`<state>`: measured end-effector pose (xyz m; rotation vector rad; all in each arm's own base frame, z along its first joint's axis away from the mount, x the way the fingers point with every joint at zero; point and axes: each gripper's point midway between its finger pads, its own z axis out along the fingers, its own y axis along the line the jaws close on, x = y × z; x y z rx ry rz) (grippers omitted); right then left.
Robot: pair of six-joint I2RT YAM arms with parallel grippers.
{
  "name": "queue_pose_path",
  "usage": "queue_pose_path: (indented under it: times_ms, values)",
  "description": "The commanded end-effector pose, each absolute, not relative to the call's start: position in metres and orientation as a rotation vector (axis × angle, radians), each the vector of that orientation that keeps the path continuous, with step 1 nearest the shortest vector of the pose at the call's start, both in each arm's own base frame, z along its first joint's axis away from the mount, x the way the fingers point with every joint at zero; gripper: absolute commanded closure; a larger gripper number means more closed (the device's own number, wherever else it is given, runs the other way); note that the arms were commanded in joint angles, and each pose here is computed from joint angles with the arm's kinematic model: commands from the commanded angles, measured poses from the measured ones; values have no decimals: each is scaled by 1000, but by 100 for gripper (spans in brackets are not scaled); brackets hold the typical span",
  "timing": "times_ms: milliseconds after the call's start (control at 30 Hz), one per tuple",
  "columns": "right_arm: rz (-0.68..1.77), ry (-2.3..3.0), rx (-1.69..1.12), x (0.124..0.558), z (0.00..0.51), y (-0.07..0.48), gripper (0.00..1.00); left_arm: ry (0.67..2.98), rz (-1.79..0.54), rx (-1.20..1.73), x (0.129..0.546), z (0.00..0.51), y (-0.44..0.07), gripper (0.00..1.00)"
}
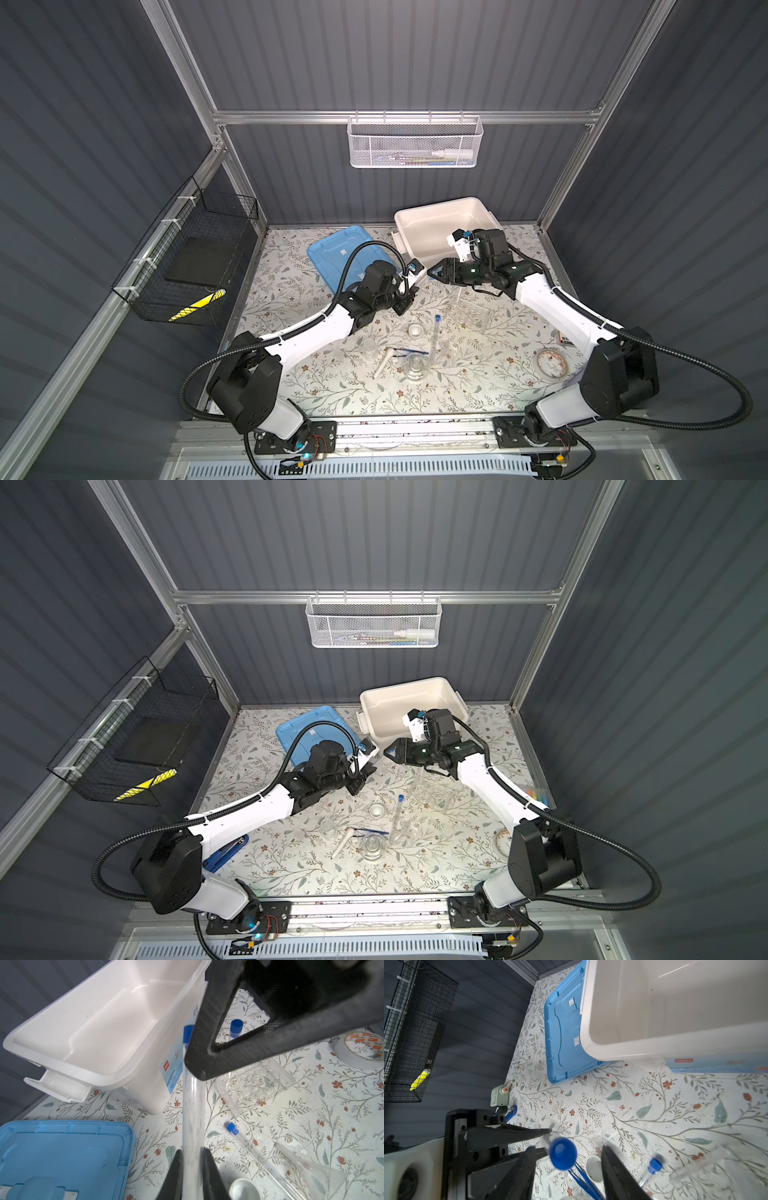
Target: Organize the chemistry lab equipment
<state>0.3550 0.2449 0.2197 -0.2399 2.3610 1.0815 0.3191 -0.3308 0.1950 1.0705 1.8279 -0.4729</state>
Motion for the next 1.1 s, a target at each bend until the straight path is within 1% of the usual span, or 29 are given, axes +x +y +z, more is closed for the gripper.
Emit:
queue_pose_path:
  times_ms: [0, 267, 533, 733, 900, 1000, 1033, 1067]
  values:
    - [1126, 2316, -261, 357, 236, 252, 50, 1786, -506, 1087, 311, 204, -333, 84]
    - [1152, 2312, -261, 356, 236, 257, 60, 1775, -518, 1095, 308, 206, -335, 84]
    - [1159, 2311, -261, 355, 237, 259, 67, 1775, -518, 1100, 308, 203, -335, 84]
    - [1160, 2317, -260, 354, 235, 260, 75, 1779, -517, 1101, 308, 201, -335, 83]
    - [1157, 2315, -259, 353, 235, 259, 79, 1781, -518, 1102, 309, 200, -336, 82]
    - [1153, 2315, -259, 353, 234, 259, 80, 1782, -518, 1106, 308, 199, -336, 80]
    - [1151, 2315, -257, 353, 234, 259, 80, 1782, -517, 1104, 308, 199, -336, 76]
    - [1148, 2315, -255, 353, 234, 258, 80, 1786, -513, 1096, 309, 199, -335, 68]
